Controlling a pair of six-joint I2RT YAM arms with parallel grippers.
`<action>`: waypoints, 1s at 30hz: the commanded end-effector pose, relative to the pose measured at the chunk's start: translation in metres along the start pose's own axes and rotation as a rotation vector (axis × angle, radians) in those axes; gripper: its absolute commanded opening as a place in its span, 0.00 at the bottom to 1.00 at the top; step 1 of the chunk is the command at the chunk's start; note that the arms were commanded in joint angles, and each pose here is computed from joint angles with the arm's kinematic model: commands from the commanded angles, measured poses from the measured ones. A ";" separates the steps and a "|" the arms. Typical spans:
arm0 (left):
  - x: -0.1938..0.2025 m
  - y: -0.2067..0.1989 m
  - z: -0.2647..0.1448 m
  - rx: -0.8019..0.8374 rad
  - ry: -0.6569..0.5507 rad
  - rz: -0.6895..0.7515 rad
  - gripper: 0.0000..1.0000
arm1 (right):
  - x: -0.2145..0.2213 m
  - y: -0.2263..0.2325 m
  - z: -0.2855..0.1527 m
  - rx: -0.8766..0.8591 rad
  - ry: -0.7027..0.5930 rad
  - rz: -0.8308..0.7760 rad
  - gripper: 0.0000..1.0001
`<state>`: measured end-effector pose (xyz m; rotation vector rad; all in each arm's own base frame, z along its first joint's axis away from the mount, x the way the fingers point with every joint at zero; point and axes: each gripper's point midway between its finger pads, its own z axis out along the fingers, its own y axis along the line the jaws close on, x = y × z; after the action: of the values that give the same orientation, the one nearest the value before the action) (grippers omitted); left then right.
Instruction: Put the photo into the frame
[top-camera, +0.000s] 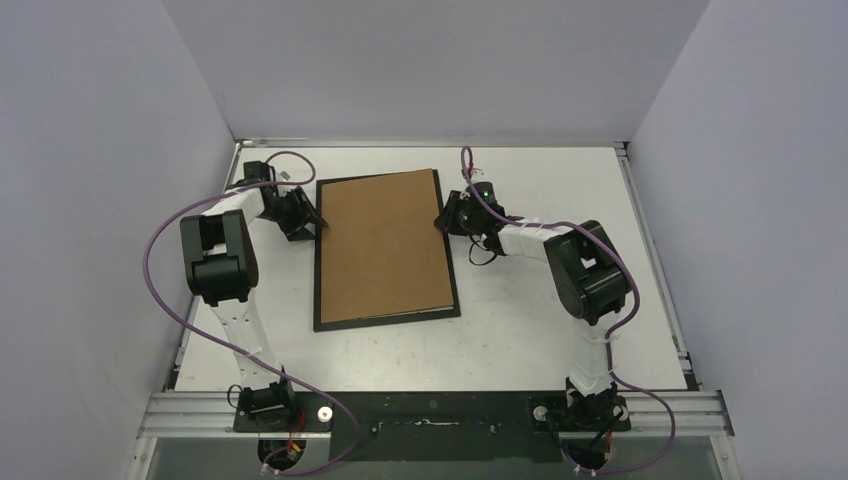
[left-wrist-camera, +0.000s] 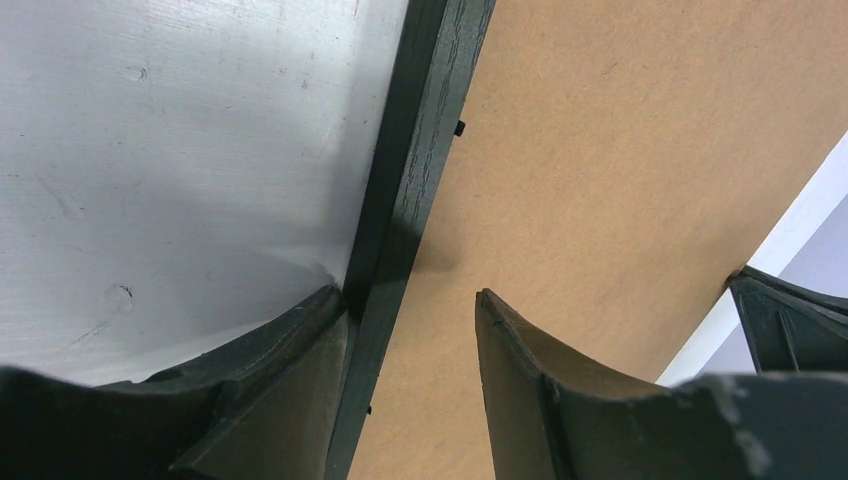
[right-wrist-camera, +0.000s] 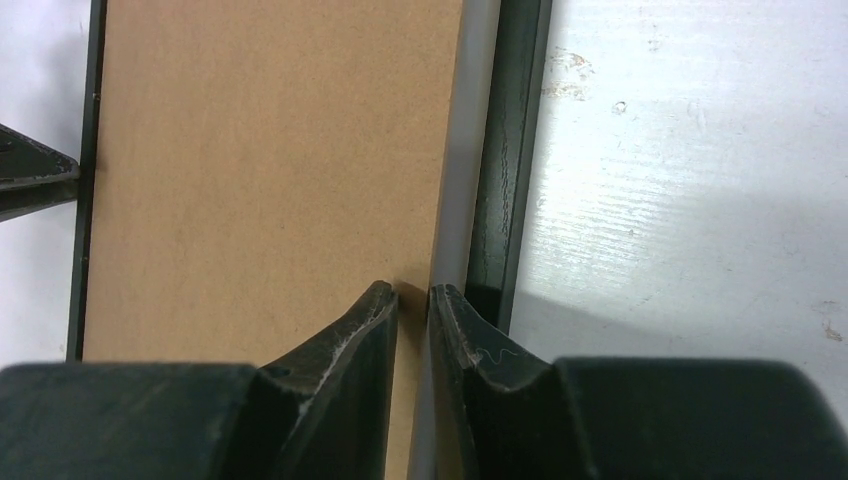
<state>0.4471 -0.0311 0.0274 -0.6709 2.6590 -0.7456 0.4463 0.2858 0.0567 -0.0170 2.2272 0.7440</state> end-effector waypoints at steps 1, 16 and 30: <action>-0.004 -0.001 -0.004 -0.027 -0.012 0.031 0.49 | -0.038 0.024 -0.003 -0.039 -0.098 -0.024 0.22; -0.006 0.011 -0.006 -0.090 -0.030 0.043 0.54 | -0.035 0.021 -0.020 0.037 -0.053 0.081 0.48; 0.014 0.032 0.016 -0.224 0.044 0.080 0.46 | 0.000 0.018 0.005 0.040 0.085 0.102 0.34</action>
<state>0.4464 -0.0313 0.0241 -0.6111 2.7092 -0.6018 0.4436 0.2935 0.0671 0.0949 2.3200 0.7523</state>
